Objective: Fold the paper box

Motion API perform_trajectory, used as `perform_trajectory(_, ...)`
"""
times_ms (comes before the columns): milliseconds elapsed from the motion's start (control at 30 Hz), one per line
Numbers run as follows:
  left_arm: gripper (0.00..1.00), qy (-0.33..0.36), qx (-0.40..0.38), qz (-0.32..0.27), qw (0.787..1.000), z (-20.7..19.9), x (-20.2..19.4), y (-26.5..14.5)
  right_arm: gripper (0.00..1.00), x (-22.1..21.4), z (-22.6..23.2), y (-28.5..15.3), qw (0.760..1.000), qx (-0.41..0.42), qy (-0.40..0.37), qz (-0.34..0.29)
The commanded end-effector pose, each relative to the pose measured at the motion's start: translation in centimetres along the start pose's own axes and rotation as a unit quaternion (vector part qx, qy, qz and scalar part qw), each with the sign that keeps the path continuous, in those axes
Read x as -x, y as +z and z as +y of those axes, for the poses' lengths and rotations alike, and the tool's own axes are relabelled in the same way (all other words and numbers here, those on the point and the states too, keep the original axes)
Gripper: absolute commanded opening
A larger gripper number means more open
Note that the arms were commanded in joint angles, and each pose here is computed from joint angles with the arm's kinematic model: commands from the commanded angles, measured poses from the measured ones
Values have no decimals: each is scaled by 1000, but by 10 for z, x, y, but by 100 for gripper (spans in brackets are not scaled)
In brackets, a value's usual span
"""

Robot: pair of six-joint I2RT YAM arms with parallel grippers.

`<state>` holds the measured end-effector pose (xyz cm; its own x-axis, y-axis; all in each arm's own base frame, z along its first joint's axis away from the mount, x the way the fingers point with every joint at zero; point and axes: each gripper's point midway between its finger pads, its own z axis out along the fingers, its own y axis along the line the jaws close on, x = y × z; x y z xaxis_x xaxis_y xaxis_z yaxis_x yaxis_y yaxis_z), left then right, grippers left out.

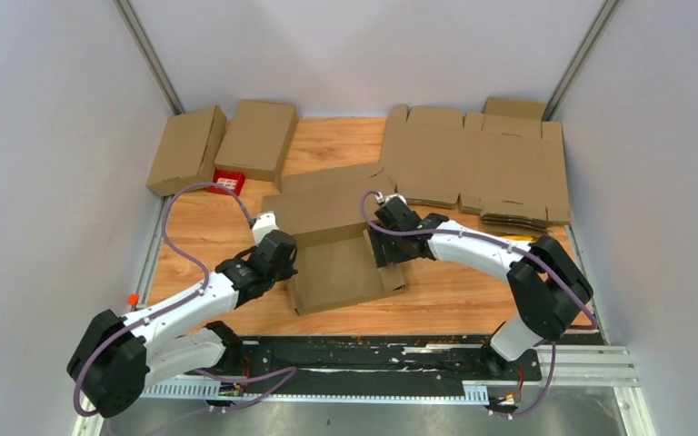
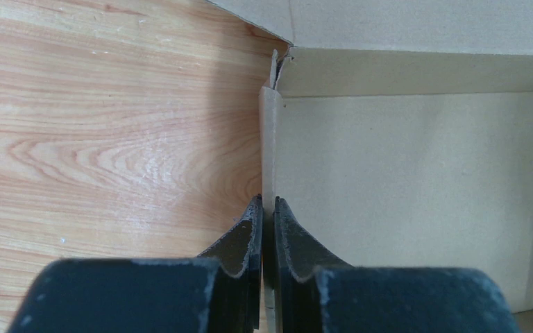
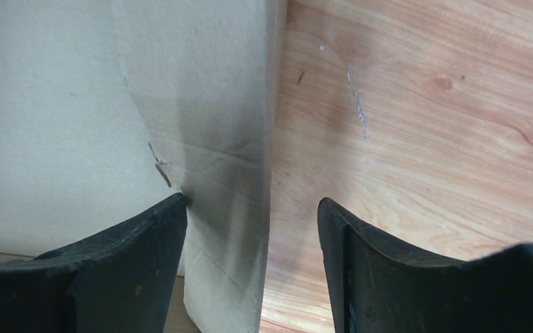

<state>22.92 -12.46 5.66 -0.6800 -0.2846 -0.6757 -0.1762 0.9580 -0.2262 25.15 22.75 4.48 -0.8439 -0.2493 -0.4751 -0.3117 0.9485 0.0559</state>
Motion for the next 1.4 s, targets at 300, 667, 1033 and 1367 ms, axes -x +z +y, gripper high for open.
perform_trajectory(300,2,15,19,-20,1000,8,6,-2,58,39,9,11,995,67,57,-38)
perform_trajectory(667,2,17,23,-23,999,9,7,-3,47,20,-48,18,994,-105,15,-7)
perform_trajectory(1033,3,15,29,-29,999,12,10,-5,49,22,-73,7,984,-178,2,-17)
perform_trajectory(1367,3,18,21,-22,999,6,6,-2,68,58,7,-5,994,77,23,-69)
